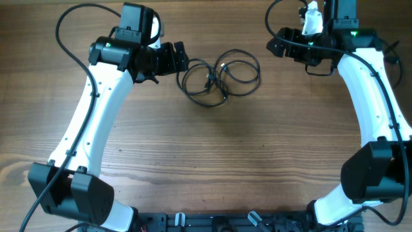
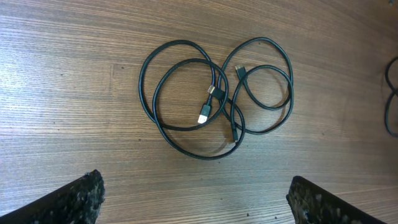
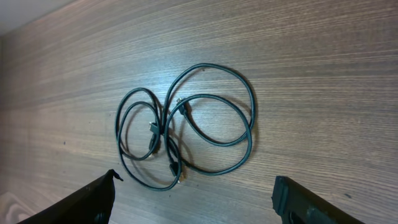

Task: Untangle cables

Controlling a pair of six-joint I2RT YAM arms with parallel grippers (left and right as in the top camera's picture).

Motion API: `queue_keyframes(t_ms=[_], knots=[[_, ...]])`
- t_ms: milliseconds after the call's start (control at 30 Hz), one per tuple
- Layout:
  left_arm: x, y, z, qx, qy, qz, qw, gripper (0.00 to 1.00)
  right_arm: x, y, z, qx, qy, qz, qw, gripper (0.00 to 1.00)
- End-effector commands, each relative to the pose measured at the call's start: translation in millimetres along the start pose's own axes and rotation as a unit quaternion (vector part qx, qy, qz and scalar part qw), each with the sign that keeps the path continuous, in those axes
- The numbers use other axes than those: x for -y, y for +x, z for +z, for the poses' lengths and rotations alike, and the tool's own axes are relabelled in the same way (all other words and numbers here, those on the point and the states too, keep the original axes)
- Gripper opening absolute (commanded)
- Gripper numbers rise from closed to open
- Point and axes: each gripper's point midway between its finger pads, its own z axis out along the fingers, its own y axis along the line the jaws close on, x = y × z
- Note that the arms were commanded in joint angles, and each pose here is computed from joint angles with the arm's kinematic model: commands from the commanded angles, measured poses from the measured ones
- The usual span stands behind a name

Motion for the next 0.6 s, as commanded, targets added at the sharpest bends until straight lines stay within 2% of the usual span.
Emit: queue_keyframes(t_ms=[0,567], knots=[[4.2,0.3,3.3,-0.005,0.008,0.007,1.0,0.97,4.7,0.1,0.5,-0.002,0.011,-0.007,1.0,0.82],[4.1,-0.9,3.3,-0.003,0.007,-0.028,1.0,0.97,9.0,4.6,0.3,-0.01,0.022,-0.003,1.0,0.83]])
